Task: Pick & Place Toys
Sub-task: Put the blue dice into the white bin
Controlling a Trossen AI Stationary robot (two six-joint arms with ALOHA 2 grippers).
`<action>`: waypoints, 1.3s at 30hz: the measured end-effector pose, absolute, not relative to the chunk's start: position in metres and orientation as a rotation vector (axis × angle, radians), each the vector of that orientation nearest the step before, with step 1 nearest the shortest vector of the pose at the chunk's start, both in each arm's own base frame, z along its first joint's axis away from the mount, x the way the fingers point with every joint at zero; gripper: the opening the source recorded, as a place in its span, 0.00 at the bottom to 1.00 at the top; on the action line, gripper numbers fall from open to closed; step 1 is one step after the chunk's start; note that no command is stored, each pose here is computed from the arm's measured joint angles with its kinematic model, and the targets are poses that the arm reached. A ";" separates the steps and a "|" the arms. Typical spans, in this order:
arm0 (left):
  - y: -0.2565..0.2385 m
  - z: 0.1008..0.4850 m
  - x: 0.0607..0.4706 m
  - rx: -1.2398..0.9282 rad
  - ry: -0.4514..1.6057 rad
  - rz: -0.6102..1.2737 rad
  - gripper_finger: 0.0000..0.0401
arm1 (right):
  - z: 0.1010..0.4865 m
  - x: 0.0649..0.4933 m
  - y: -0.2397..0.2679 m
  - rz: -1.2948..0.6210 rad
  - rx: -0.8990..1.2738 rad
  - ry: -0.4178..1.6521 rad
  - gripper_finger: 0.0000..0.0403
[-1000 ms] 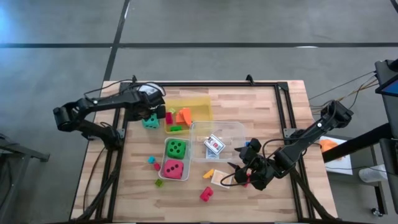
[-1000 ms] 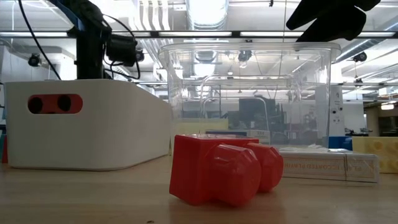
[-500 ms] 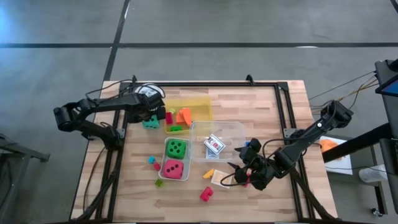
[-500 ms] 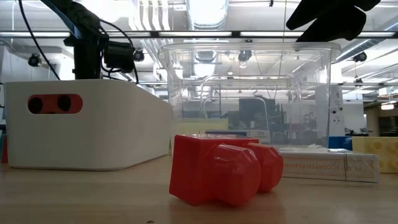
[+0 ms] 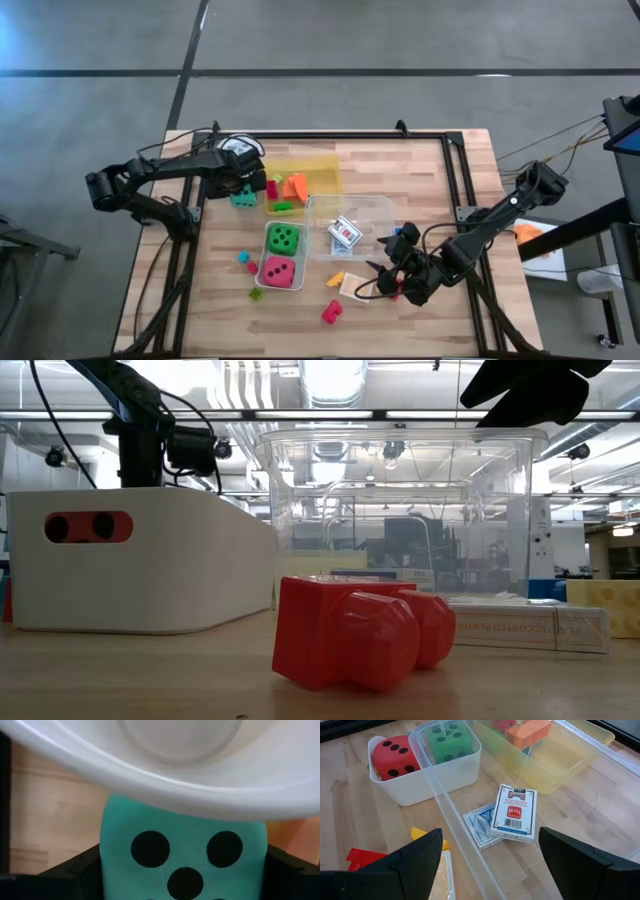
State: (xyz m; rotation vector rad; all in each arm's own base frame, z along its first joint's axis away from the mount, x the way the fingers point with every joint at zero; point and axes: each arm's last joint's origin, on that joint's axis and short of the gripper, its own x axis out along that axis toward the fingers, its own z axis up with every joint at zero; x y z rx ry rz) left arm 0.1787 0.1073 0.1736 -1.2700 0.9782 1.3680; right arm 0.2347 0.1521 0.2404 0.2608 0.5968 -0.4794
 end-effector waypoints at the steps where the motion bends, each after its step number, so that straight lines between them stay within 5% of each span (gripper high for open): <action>1: 0.107 0.174 0.179 -1.277 0.979 1.365 0.84 | 0.240 0.235 0.152 -0.480 0.261 0.597 0.81; 22: 0.102 0.214 0.177 -1.382 1.112 1.387 0.83 | 0.240 0.235 0.152 -0.479 0.261 0.597 0.81; 39: 0.069 0.264 0.180 -1.254 1.048 1.290 0.83 | 0.240 0.235 0.152 -0.479 0.261 0.597 0.81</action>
